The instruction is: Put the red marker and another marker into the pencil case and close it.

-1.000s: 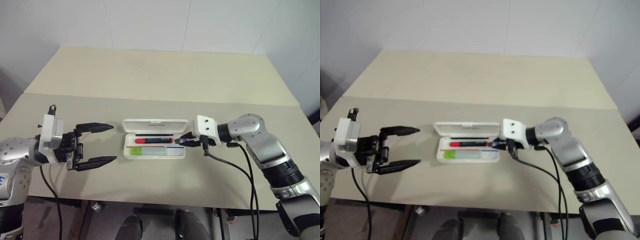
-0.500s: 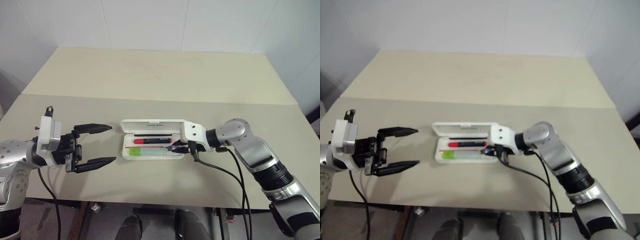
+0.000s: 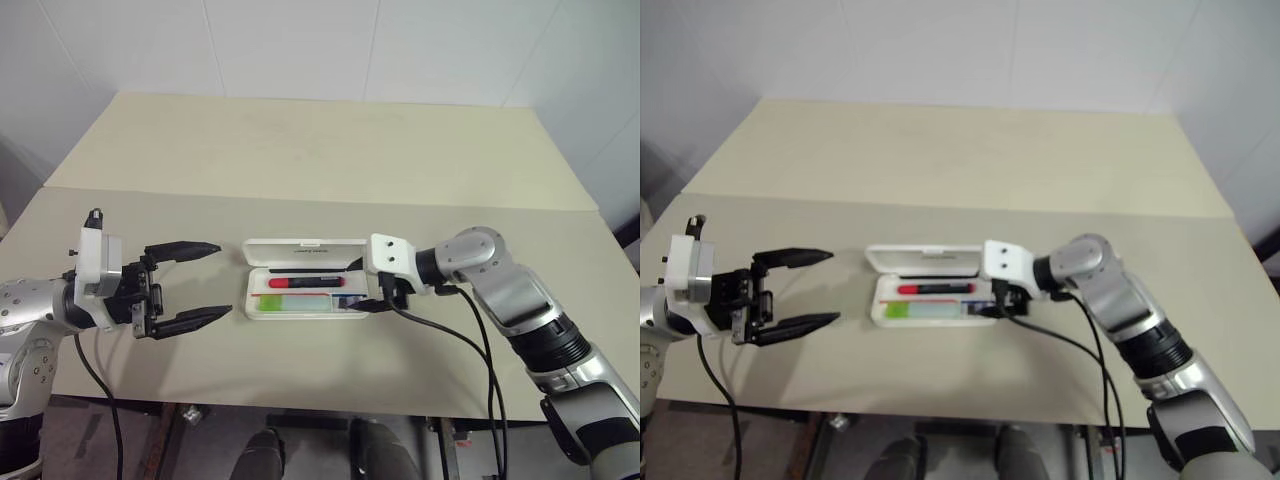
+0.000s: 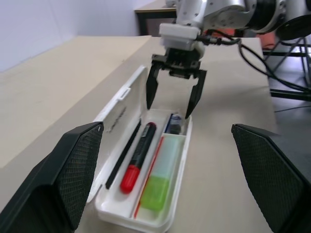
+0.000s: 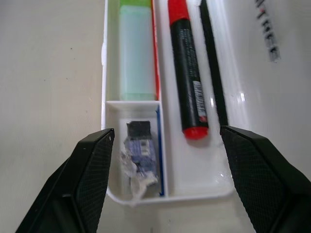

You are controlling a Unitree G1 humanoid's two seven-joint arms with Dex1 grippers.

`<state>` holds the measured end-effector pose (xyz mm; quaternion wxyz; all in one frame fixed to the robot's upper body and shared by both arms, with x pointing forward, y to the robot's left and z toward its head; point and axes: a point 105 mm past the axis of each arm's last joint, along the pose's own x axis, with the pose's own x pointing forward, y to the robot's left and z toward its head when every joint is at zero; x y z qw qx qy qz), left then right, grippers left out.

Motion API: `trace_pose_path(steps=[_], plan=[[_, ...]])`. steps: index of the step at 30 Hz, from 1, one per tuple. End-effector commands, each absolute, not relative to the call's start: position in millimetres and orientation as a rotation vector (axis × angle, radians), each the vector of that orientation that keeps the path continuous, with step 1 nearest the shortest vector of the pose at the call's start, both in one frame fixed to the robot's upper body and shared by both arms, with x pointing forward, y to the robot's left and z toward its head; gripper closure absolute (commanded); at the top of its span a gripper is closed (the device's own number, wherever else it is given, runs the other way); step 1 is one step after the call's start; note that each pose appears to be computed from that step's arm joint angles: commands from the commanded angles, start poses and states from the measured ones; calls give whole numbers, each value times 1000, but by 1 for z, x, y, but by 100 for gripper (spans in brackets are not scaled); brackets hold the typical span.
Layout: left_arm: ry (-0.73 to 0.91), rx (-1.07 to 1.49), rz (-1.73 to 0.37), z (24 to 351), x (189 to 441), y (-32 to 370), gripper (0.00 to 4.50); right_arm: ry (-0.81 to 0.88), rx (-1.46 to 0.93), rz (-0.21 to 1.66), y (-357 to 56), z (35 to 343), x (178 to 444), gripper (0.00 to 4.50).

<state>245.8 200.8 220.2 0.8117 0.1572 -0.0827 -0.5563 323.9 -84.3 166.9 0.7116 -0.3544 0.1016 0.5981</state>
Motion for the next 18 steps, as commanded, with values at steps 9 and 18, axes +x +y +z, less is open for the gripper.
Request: trace_pose_path(steps=[9, 18], plan=[[-231, 378, -1055, 233, 263, 210, 0, 170, -562, 1401, -133, 186, 305, 3], [-233, 398, -1059, 233, 277, 218, 194, 28, -436, 1384, -155, 189, 310, 0]])
